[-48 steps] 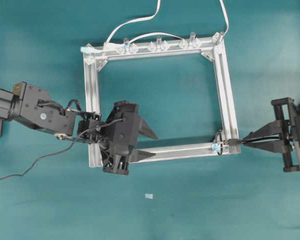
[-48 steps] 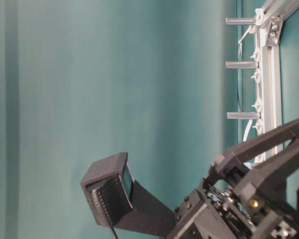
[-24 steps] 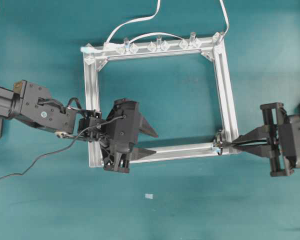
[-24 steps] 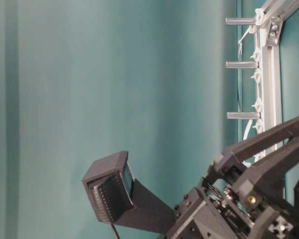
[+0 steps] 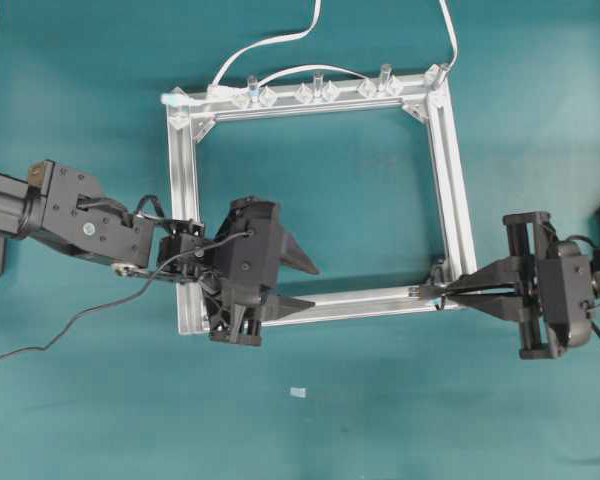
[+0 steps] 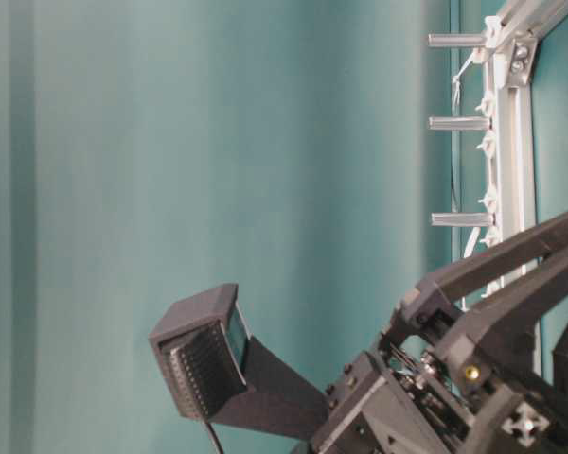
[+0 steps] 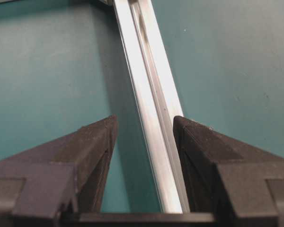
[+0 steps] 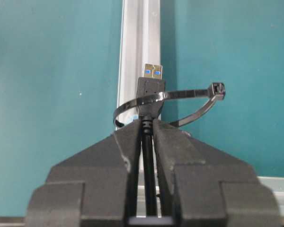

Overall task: Insert the wire through the string loop located on the right side.
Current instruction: 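Push the USB plug through the zip-tie loop with the right gripper, then move the left gripper over and grasp the plug past the loop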

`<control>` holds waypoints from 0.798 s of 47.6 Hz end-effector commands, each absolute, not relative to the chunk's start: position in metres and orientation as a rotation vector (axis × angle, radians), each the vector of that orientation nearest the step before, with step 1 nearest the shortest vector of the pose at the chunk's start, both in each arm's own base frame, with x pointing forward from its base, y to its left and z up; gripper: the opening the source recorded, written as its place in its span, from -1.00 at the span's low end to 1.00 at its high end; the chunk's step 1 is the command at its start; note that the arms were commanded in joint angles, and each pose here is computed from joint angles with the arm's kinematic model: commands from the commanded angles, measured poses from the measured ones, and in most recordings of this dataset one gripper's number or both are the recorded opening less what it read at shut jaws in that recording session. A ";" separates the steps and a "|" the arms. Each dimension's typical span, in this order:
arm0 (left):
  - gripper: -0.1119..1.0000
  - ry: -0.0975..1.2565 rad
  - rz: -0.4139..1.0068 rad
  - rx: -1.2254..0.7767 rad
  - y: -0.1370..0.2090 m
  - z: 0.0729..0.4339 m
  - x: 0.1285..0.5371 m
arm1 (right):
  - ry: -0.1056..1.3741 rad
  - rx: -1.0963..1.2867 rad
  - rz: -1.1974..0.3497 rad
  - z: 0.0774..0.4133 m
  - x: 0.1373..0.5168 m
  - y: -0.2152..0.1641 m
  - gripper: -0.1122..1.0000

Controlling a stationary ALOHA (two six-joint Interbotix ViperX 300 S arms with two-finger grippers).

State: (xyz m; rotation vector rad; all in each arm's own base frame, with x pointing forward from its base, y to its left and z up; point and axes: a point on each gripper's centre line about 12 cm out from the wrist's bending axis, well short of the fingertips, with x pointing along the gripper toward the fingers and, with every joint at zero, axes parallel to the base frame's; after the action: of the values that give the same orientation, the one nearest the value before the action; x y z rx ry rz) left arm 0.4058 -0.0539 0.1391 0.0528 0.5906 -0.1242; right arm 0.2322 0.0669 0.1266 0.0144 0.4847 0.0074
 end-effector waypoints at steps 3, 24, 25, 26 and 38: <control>0.10 0.551 -0.125 0.053 -0.055 0.152 0.411 | 0.458 0.018 0.006 0.132 0.239 0.069 -0.59; 0.10 0.544 -0.132 0.054 -0.059 0.151 0.423 | 0.454 0.018 -0.001 0.133 0.239 0.068 -0.59; 0.10 0.543 -0.133 0.054 -0.060 0.150 0.425 | 0.456 0.018 -0.002 0.132 0.239 0.068 -0.59; 0.10 0.541 -0.134 0.053 -0.061 0.150 0.428 | 0.455 0.020 -0.002 0.132 0.239 0.068 -0.59; 0.10 0.530 -0.148 0.058 -0.073 0.138 0.464 | 0.456 0.019 -0.005 0.132 0.239 0.067 -0.59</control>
State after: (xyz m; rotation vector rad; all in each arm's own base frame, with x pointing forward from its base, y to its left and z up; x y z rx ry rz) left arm 0.4493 -0.0690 0.1231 0.0596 0.5824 -0.1441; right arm 0.2343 0.0654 0.1256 0.0121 0.4845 -0.0042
